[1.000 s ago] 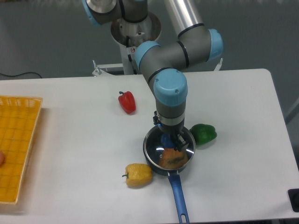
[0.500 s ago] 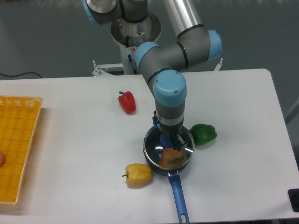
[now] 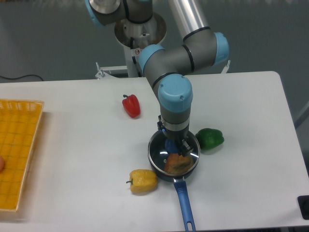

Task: Close the pot lid
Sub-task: 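Hold the lid seated on the saucepan and release the knob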

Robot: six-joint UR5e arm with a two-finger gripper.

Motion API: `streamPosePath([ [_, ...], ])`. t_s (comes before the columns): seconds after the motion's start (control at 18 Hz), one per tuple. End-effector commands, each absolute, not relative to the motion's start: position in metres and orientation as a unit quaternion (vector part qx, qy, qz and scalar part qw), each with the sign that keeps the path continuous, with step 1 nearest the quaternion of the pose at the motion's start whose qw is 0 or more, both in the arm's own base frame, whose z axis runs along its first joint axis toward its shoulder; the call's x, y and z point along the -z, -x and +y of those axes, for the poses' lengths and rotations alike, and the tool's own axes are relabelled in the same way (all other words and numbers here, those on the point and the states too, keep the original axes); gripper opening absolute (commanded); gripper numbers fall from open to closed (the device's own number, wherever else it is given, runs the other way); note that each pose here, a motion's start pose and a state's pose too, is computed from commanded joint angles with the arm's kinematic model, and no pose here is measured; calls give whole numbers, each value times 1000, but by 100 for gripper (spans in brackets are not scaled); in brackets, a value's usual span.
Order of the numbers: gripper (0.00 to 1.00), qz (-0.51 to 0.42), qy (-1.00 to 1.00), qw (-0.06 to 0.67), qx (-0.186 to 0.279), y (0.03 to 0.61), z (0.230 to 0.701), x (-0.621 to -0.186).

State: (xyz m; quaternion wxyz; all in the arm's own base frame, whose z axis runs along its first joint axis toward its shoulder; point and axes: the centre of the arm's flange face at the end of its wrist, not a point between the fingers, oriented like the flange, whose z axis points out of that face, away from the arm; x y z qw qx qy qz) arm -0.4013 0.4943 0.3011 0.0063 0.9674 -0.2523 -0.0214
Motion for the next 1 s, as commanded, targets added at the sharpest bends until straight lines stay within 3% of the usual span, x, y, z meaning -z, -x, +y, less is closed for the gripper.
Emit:
streamPosePath([
  [1.0, 73, -256, -966, 3, 30, 405, 497, -301],
])
